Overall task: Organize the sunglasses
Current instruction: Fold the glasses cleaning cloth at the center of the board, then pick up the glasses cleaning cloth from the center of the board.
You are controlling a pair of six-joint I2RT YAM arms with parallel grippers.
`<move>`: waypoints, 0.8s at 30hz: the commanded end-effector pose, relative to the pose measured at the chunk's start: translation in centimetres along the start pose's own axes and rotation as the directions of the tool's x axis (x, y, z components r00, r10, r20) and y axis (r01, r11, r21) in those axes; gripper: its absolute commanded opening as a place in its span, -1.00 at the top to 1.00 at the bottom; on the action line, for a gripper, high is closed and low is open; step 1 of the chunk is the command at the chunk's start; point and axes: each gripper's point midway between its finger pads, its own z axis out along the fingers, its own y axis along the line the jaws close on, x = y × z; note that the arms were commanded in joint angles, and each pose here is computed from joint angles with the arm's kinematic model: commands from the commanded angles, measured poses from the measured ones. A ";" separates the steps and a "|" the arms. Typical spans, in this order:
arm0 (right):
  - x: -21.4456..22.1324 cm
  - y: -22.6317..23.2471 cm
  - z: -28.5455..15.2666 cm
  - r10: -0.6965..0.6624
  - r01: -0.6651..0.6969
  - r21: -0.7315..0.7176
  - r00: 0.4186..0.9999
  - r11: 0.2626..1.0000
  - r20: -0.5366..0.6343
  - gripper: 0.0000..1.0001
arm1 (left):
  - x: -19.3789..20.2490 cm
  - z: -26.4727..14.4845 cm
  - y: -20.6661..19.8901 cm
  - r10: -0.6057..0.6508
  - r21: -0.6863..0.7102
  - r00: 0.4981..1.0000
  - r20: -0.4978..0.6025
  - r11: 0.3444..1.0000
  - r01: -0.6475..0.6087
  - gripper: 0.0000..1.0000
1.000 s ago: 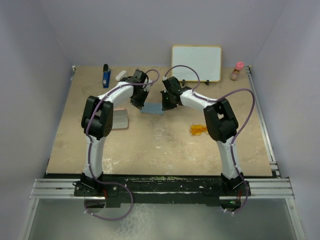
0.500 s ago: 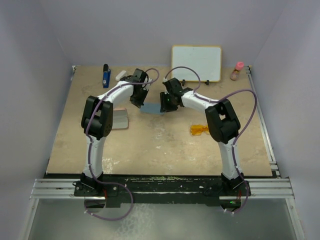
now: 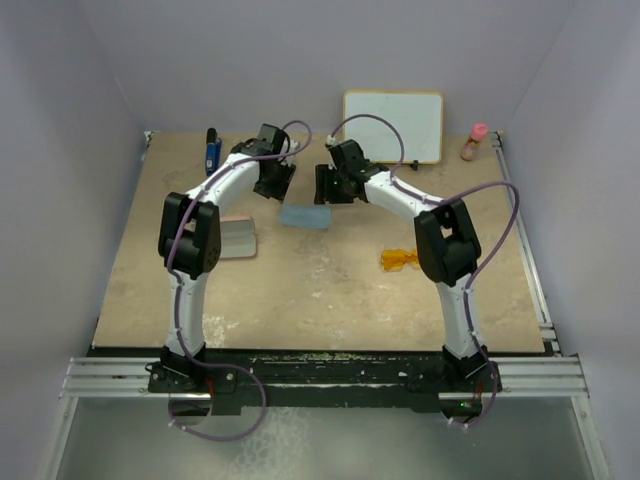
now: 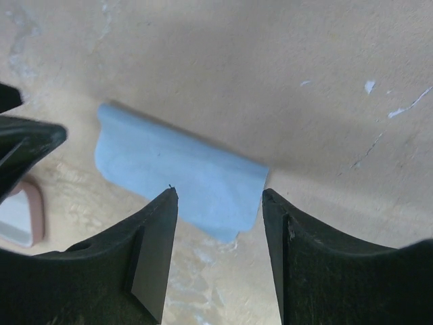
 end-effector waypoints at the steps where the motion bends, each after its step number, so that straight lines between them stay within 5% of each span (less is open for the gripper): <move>1: -0.4 -1.7 1.4 -0.015 0.016 0.063 1.000 0.998 -0.005 -0.15 | -2.7 -2.0 0.9 -0.003 -0.002 0.997 0.081 1.000 0.003 0.05; 24: 2.3 -0.6 3.0 -0.004 0.001 -0.051 0.998 0.999 -0.066 -0.07 | -2.5 -1.6 1.3 -0.027 0.027 0.997 0.069 0.999 0.025 0.05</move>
